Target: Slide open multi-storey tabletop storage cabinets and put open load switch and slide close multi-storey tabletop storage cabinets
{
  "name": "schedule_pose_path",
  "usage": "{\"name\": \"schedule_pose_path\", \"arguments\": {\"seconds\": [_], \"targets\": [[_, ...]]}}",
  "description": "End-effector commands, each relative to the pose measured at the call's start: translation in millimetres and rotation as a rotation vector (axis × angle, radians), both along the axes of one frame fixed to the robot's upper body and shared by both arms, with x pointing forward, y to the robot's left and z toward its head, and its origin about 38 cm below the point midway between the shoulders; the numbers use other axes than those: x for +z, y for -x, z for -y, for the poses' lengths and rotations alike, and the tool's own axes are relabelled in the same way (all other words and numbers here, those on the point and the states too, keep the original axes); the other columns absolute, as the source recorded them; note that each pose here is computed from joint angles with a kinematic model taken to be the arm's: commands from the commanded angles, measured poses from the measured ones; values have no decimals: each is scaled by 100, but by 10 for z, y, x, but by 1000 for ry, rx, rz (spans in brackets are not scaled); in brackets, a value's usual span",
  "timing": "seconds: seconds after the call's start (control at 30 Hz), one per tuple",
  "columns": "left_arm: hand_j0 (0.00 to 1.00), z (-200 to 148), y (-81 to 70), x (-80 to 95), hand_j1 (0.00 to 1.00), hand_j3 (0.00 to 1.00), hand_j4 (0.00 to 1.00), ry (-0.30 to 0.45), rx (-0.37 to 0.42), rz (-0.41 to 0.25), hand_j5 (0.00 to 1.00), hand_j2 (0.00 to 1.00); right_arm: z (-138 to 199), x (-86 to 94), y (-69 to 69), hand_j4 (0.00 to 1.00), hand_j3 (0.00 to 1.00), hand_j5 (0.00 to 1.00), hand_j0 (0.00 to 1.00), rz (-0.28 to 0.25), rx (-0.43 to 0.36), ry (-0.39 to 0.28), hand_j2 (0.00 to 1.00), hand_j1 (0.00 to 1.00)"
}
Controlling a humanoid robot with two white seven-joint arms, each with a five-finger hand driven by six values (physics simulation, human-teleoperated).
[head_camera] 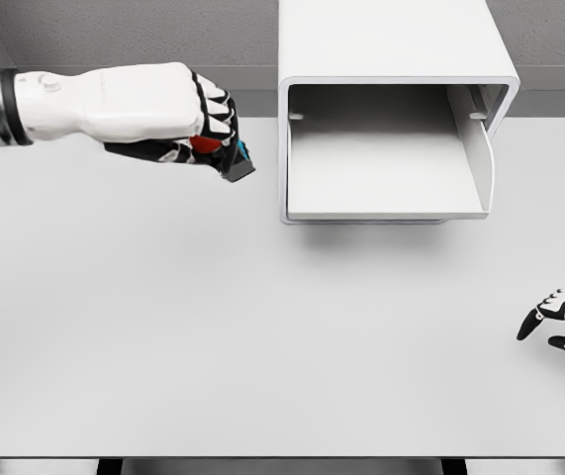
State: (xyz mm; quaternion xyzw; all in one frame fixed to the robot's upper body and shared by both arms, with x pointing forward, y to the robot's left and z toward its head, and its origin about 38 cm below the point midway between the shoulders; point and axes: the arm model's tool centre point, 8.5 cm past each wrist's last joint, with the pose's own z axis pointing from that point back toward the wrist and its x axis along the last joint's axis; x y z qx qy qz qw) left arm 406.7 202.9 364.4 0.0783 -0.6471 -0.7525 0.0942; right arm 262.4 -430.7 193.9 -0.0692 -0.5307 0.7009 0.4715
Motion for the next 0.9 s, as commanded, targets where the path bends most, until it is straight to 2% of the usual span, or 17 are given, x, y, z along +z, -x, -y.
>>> {"name": "schedule_pose_path", "arguments": {"seconds": [0.0,0.1,0.2,0.37,0.53,0.6,0.63,0.8,0.87], "targets": [[40,146,39,32,40,40,40,49,-47,-19,40,40,1,5,-3,56,56,56,56,-1,-3,-6,56,56],[40,385,54,119,40,40,40,87,-106,-2,40,40,1,5,-3,56,56,56,56,-1,-3,-6,56,56],[40,677,95,136,40,40,40,72,-177,3,40,40,1,5,-3,56,56,56,56,-1,-3,-6,56,56],[40,884,95,184,40,40,40,98,-217,9,40,40,2,-7,7,57,57,57,57,-6,-3,-6,57,57],[40,1072,-122,62,40,40,40,134,-201,-59,40,40,2,-11,10,57,57,57,57,-8,-3,-6,57,57],[40,1325,-364,-94,40,40,40,188,-180,-148,40,40,2,-7,7,57,57,57,57,-6,-3,-6,57,57],[40,1362,-402,-86,40,40,40,192,-177,-154,40,40,3,-10,7,57,57,57,57,-6,-3,-1,57,57],[40,1415,-389,-43,40,40,40,199,-189,-150,40,40,4,-19,14,57,57,57,57,-9,-3,0,57,57],[42,1385,-435,-52,42,42,42,198,-173,-154,42,42,4,-19,14,57,57,57,57,-9,-3,0,57,57]]}}
